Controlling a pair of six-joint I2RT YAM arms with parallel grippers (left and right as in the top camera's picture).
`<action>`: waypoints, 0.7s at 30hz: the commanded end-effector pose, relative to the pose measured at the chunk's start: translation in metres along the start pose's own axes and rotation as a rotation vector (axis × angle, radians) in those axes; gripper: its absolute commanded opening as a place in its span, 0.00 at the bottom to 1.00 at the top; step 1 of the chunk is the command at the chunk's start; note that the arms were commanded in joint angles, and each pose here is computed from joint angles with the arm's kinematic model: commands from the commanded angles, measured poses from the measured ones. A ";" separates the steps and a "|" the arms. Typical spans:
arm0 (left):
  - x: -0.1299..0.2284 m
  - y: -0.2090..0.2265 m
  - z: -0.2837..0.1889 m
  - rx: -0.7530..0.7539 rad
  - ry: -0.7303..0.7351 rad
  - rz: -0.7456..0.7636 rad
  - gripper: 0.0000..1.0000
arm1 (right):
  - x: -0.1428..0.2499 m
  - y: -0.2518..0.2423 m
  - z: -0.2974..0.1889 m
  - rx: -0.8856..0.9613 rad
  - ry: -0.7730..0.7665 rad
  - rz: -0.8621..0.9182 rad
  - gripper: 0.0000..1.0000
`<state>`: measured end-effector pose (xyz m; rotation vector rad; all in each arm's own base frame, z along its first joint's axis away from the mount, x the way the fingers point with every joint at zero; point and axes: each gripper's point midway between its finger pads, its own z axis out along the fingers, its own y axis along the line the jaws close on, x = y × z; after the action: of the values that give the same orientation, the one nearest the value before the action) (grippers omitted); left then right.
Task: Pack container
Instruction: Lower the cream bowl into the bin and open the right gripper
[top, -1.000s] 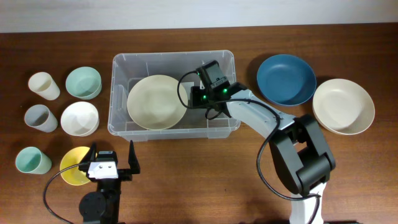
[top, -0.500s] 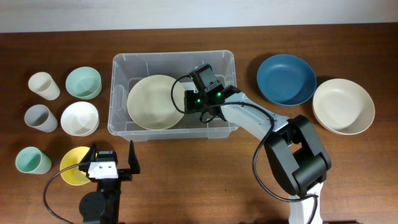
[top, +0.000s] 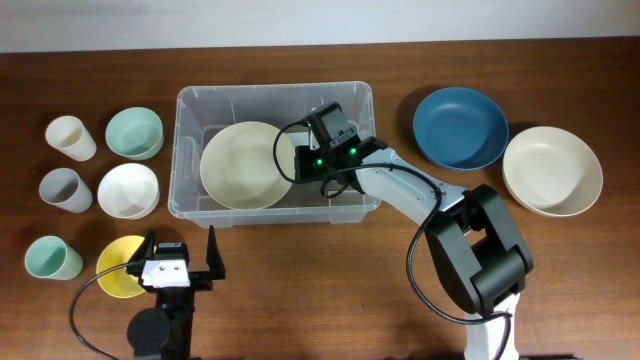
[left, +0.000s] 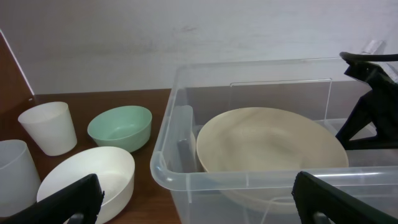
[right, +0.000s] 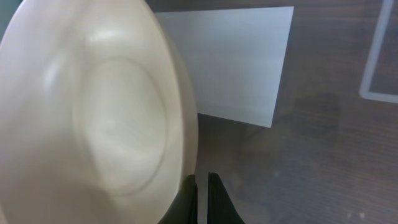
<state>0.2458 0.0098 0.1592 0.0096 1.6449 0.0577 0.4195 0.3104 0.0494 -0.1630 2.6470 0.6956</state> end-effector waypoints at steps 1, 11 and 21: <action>0.002 -0.001 0.000 0.007 0.000 0.008 0.99 | 0.001 0.009 0.001 -0.045 0.014 -0.030 0.04; 0.002 -0.001 0.000 0.007 0.000 0.008 0.99 | -0.009 0.000 -0.005 -0.029 -0.011 -0.071 0.04; 0.002 -0.001 0.000 0.007 0.000 0.008 0.99 | -0.035 -0.061 -0.039 0.099 -0.052 0.036 0.04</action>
<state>0.2458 0.0098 0.1592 0.0096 1.6449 0.0577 0.4385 0.2623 0.0486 -0.1184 2.6669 0.6309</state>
